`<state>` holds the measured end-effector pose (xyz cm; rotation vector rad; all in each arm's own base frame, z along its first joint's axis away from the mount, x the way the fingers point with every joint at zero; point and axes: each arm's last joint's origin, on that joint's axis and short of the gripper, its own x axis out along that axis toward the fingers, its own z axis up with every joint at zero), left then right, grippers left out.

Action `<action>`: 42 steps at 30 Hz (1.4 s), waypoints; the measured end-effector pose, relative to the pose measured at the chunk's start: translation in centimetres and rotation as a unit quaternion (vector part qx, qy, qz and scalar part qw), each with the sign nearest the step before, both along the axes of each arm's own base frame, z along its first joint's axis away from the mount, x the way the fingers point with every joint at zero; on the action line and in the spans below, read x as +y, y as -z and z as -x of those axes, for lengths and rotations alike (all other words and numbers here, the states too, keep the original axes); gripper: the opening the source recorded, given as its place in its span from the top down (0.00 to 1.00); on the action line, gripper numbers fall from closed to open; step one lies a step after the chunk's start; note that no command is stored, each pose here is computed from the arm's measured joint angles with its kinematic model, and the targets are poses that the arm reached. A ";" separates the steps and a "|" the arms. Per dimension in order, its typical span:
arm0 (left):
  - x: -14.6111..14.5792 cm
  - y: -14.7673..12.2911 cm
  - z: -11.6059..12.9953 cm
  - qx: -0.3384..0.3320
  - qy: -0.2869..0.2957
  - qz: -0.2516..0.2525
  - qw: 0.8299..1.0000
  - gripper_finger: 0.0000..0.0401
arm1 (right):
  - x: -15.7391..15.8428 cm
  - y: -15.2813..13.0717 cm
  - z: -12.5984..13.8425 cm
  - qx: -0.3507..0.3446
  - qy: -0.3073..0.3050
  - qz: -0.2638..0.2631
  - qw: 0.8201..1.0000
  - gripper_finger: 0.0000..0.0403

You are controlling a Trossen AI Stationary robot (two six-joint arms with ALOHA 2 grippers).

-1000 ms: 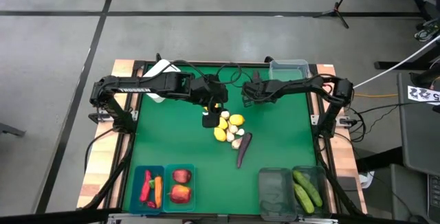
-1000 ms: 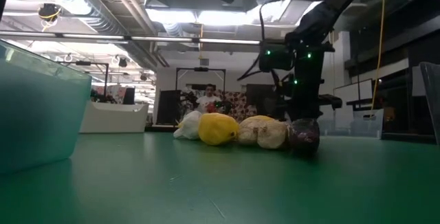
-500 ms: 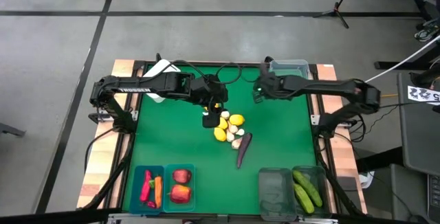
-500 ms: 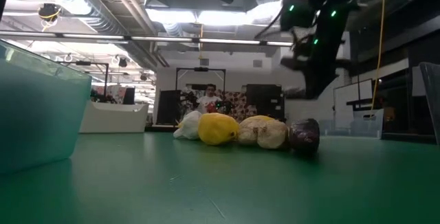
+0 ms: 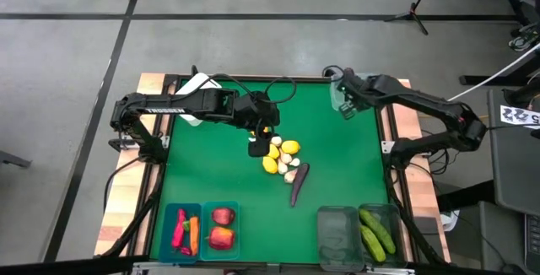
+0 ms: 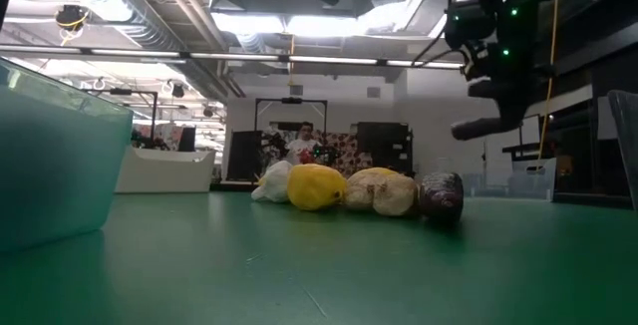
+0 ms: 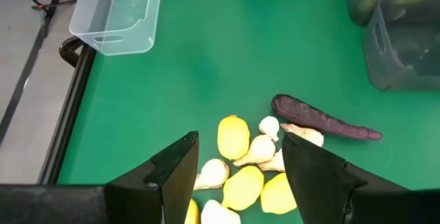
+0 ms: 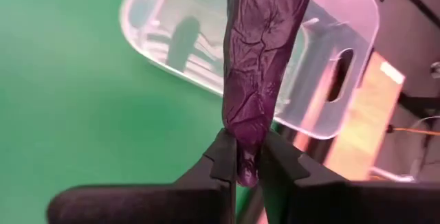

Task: Sort produce into baskets
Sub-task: Put the eggplant into the transparent bin

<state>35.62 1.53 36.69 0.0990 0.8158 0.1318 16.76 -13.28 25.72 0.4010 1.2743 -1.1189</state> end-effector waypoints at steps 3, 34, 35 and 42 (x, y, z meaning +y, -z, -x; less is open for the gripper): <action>0.0 0.0 0.0 0.000 0.001 0.000 1.000 0.49 | -0.6 0.1 0.8 0.041 -0.043 -0.022 0.998 0.91; 0.0 0.0 0.0 0.005 0.018 -0.017 1.000 0.49 | -3.5 4.1 -0.3 0.293 -0.248 -0.090 0.919 0.90; 0.0 0.0 0.0 0.005 0.018 -0.017 1.000 0.49 | -3.6 4.1 -0.4 0.289 -0.250 -0.086 0.920 0.90; 0.0 0.0 0.0 0.005 0.018 -0.017 1.000 0.49 | -3.9 4.2 -0.8 0.274 -0.260 -0.069 0.923 0.76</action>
